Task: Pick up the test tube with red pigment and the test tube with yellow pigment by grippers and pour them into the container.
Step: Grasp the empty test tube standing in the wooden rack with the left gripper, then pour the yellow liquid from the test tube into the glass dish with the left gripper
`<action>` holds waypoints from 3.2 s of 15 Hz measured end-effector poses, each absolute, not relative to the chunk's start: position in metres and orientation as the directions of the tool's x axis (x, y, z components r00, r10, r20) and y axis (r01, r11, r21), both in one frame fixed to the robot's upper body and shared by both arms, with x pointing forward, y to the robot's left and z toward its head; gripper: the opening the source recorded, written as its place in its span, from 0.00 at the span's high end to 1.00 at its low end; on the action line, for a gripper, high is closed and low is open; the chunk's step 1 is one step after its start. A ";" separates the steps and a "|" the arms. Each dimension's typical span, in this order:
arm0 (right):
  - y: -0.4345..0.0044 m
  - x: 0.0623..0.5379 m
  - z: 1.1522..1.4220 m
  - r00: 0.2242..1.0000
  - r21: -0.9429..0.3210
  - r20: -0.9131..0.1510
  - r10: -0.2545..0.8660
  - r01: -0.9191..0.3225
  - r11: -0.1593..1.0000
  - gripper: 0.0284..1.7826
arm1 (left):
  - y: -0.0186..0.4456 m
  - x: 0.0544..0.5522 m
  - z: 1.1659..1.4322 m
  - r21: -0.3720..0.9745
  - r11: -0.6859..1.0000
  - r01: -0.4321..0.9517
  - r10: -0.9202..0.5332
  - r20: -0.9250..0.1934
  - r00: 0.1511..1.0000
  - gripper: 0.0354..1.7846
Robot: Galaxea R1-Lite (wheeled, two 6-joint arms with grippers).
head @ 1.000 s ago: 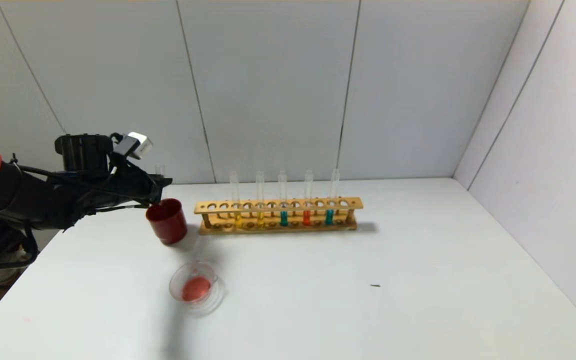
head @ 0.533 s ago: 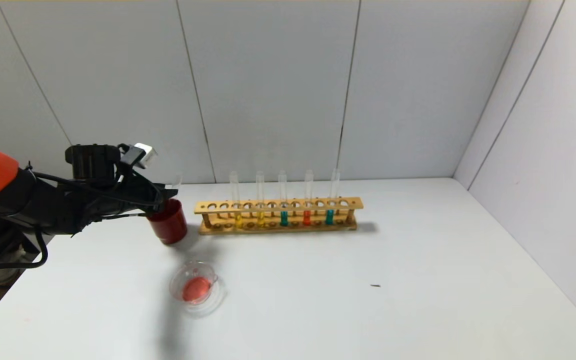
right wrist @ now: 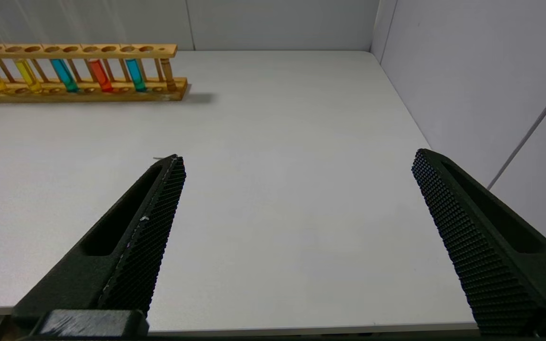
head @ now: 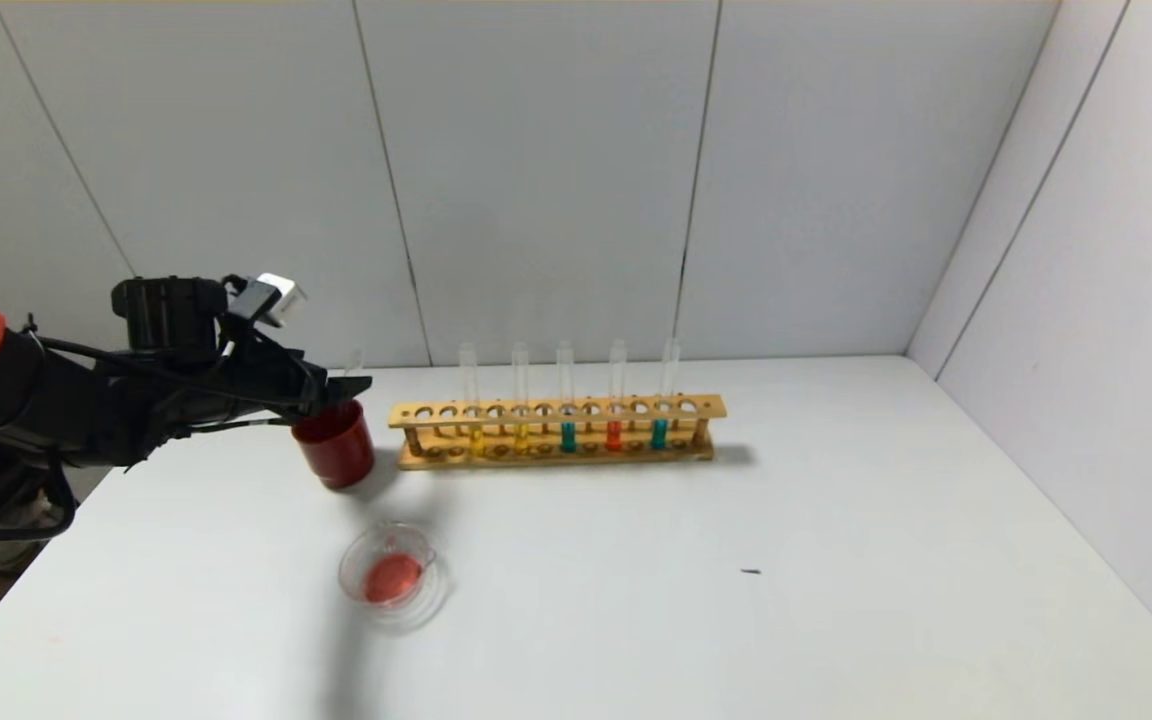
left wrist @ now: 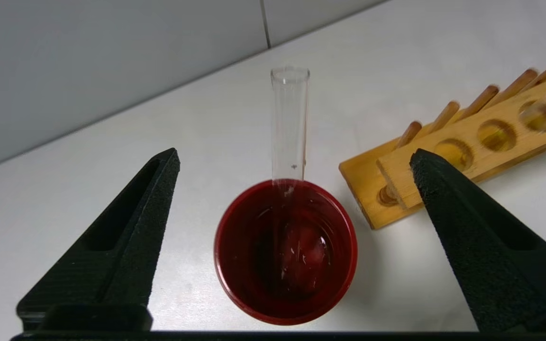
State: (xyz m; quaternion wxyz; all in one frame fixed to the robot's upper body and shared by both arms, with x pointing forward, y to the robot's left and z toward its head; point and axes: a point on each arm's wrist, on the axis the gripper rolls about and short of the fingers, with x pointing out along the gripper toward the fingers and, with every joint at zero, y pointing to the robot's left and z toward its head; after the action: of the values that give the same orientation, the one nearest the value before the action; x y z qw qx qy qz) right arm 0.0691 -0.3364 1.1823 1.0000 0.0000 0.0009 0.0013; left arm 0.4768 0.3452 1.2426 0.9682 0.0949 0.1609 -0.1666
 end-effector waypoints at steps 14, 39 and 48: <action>-0.336 0.069 1.182 1.000 0.000 -0.002 0.003 -0.003 1.000 0.02 | 0.252 0.429 1.272 0.088 0.821 0.565 -0.519 -0.300 0.801 0.02; -0.336 0.069 1.182 1.000 0.000 -0.002 0.003 -0.003 1.000 0.02 | 0.213 0.511 1.230 0.040 0.815 0.578 -0.541 -0.306 0.783 0.83; -0.336 0.069 1.182 1.000 0.000 -0.002 0.002 -0.002 1.000 0.02 | 0.215 0.475 1.329 0.127 0.797 0.590 -0.564 -0.190 0.804 0.83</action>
State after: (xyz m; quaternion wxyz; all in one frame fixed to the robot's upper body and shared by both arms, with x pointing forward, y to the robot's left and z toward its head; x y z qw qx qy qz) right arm 0.0691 -0.3364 1.1823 1.0000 0.0000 0.0009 0.0011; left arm 0.4753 0.2151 1.3294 0.9453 0.0904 0.0713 -0.3051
